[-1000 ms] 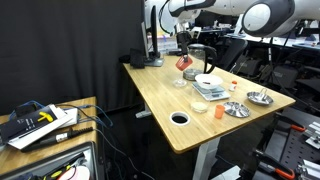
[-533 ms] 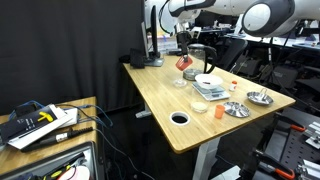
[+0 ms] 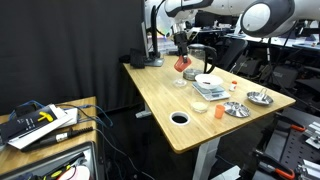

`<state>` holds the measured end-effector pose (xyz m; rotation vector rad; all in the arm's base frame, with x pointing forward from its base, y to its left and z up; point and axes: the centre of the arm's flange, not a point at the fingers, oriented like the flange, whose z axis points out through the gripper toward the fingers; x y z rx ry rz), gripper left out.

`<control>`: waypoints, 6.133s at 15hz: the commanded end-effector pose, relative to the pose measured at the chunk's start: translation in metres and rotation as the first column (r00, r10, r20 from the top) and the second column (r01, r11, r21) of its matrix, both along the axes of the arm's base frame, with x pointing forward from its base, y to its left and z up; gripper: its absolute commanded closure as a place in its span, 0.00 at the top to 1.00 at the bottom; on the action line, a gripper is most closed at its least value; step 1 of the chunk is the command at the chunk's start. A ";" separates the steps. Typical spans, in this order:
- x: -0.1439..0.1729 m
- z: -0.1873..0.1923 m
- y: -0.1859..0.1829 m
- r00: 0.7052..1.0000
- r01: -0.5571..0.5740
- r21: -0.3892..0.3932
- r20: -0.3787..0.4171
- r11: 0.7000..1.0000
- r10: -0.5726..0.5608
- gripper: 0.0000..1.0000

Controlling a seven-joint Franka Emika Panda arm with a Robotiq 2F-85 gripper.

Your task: Pour the contents in the red cup into the white bowl

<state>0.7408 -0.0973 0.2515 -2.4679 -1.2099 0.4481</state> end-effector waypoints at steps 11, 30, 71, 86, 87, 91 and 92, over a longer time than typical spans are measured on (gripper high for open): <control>-0.094 0.043 -0.016 0.989 -0.139 0.125 -0.037 0.982 0.145 0.55; -0.021 0.042 -0.023 0.988 -0.139 0.091 -0.050 0.986 0.144 0.80; -0.132 0.007 -0.058 0.989 -0.081 0.548 -0.061 0.833 0.136 0.55; -0.132 0.017 -0.082 0.994 -0.104 0.554 0.021 0.826 0.112 0.55; -0.132 0.018 -0.082 0.994 -0.105 0.553 0.025 0.827 0.110 0.55; -0.133 0.023 -0.089 0.994 -0.105 0.546 0.050 0.831 0.093 0.55; -0.133 0.023 -0.092 0.995 -0.102 0.545 0.057 0.832 0.085 0.55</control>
